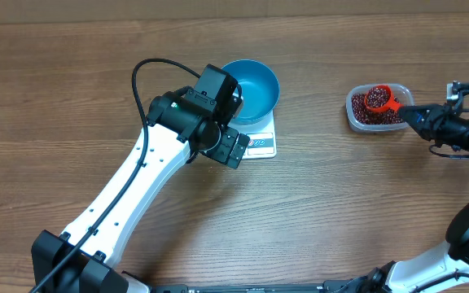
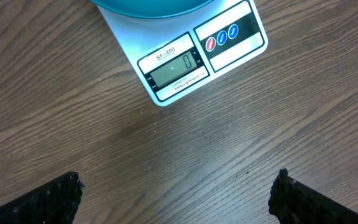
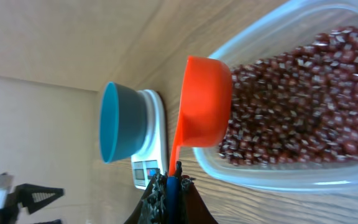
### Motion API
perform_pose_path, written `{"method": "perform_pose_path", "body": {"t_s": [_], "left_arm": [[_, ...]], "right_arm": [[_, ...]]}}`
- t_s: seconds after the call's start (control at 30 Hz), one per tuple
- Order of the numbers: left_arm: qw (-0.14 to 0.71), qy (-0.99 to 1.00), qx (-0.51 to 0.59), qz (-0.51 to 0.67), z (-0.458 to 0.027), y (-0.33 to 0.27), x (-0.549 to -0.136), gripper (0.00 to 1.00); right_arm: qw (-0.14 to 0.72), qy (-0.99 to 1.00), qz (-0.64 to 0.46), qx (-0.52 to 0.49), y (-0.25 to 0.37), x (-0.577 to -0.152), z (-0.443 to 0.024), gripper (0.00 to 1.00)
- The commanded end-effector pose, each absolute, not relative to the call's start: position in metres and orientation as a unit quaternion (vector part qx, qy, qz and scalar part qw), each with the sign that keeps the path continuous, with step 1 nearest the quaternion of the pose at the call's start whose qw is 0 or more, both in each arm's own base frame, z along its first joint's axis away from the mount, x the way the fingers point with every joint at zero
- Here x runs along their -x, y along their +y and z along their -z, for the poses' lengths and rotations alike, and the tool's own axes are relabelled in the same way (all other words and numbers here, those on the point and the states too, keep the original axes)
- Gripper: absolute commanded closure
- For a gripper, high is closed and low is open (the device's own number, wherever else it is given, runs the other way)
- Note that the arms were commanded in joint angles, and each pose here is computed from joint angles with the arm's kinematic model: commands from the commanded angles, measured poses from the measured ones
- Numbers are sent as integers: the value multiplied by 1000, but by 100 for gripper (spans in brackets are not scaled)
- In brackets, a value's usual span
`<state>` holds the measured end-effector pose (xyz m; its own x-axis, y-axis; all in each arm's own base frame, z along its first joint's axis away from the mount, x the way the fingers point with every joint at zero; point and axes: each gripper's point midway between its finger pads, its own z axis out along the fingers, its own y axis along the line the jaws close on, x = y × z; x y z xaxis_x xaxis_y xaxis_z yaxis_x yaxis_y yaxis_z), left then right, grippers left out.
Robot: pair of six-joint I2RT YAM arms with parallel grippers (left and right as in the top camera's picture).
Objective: Scoop item into bowl and weigh 150g on scale
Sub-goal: 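Lift the filled red cup out of the tub with the right gripper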
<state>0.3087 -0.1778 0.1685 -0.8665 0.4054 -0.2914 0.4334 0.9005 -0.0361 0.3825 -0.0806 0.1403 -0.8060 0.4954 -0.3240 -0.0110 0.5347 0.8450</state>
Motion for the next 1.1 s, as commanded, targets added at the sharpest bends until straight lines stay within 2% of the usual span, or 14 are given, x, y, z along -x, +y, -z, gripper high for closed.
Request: {"method": "perform_pose_path", "body": {"t_s": [0.0,0.33,0.5,1.07], "left_arm": [[149,962,-225,50,-175,-178,-309,0],[149,962,-225,50,-175,-178,-309,0],[149,962,-225,50,-175,-178,-309,0],[149,962,-225,50,-175,-178,-309,0]], "right_arm": [[291,804,-501,-136,-76,-385,-156,96],[315,737,-588,-108,-62,-384,-194,96],[298,730,-607,-101,-46,-386,-198,96],[206,718,-662,54,94,-407,-221,96]]}}
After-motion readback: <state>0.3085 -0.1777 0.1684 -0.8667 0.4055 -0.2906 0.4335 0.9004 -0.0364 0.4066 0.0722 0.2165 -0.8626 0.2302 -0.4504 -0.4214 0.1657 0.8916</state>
